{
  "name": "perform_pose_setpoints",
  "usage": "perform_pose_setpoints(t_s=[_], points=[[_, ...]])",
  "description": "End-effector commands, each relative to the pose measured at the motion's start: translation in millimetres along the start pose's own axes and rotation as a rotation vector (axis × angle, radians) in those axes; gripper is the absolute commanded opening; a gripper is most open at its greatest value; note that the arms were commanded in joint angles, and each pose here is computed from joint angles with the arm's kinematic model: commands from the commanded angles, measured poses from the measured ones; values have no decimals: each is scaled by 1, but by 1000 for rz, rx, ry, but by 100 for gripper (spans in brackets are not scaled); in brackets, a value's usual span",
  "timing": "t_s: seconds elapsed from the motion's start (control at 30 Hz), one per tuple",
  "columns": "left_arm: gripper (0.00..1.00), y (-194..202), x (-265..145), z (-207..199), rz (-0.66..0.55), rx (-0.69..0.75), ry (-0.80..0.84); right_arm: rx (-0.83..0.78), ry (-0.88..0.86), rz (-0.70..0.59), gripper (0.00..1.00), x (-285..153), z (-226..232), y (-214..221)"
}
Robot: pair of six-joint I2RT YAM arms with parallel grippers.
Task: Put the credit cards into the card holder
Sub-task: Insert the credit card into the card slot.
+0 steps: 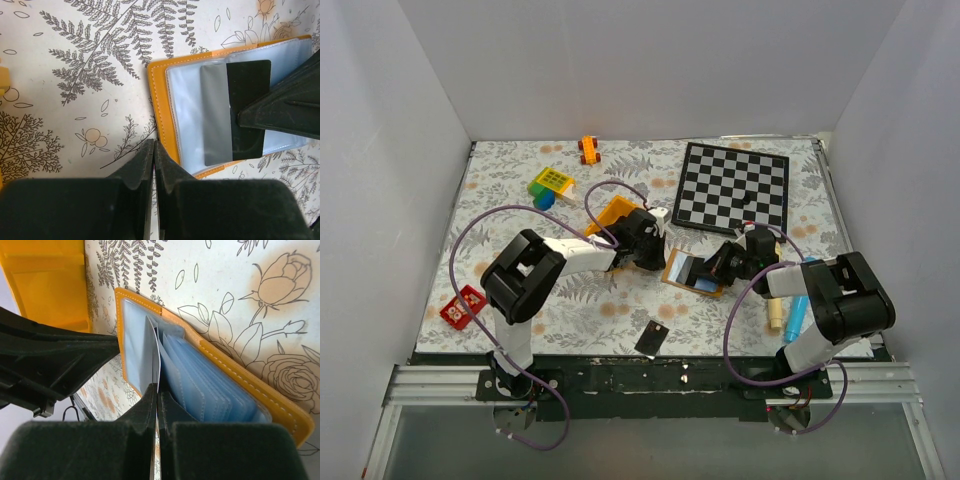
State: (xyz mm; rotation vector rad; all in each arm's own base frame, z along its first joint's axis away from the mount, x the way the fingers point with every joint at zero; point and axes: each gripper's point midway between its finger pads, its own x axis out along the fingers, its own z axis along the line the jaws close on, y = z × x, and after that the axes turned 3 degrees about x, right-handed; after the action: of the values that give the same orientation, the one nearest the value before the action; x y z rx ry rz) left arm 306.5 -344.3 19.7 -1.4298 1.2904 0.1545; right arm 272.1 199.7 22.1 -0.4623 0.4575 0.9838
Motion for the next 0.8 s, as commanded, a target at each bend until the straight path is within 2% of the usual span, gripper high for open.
perform_pose_setpoints(t_s=[0.0, 0.77], points=[[0, 23, 7, -12, 74, 24, 6, 26, 157, 64, 1, 0, -41, 22], [0, 28, 9, -11, 94, 29, 2, 26, 140, 71, 1, 10, -42, 19]])
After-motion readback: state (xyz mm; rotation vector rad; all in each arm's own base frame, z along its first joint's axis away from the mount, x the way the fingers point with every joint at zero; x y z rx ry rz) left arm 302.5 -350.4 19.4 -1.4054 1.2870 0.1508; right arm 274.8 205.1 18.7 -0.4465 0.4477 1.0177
